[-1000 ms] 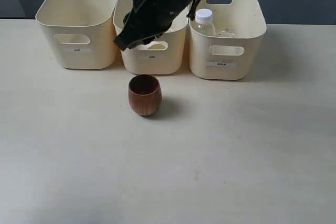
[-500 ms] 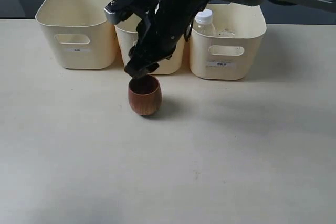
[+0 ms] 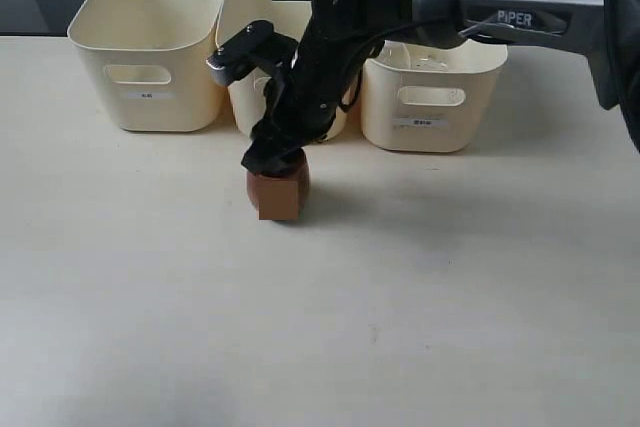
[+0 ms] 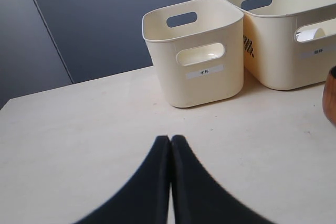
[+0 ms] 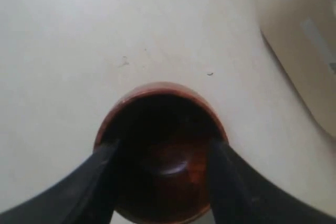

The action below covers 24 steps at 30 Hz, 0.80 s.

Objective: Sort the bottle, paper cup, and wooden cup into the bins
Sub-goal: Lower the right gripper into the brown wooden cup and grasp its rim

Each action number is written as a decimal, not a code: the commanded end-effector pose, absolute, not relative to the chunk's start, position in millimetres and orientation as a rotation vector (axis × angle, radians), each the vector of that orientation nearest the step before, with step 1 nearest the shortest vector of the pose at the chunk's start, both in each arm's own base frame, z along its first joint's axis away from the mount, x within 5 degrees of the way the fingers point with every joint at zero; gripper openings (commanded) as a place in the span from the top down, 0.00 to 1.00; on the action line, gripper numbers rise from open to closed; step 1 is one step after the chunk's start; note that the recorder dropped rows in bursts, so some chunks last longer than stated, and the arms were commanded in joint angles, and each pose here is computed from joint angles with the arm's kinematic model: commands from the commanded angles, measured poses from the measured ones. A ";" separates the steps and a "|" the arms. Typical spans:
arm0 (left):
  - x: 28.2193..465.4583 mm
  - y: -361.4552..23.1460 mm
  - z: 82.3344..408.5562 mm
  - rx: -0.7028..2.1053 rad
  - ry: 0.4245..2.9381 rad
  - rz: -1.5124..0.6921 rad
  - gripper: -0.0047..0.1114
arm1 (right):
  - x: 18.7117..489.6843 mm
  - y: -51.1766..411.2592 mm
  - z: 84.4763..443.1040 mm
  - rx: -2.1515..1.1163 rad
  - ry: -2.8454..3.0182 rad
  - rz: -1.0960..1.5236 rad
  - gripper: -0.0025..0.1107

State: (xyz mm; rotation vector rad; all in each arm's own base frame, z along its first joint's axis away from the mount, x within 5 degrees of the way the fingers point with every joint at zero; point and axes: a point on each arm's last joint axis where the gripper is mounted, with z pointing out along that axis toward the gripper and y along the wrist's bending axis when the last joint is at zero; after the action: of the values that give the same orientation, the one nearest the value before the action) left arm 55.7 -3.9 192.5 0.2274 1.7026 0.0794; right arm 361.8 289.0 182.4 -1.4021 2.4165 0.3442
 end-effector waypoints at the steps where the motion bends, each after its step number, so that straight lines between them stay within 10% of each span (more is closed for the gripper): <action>1: 55.5 -4.3 192.9 0.231 1.692 0.072 0.96 | 363.1 288.7 186.7 -1.391 2.401 0.327 0.55; 24: 55.4 -4.3 192.7 0.231 1.694 0.073 0.96 | 350.1 297.1 196.0 -1.454 2.377 0.511 0.55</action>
State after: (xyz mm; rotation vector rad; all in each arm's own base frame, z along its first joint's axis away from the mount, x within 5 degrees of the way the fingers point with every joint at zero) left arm 55.7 -3.9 192.5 0.2274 1.7026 0.0794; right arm 350.9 296.9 190.0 -1.4514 2.3943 0.5030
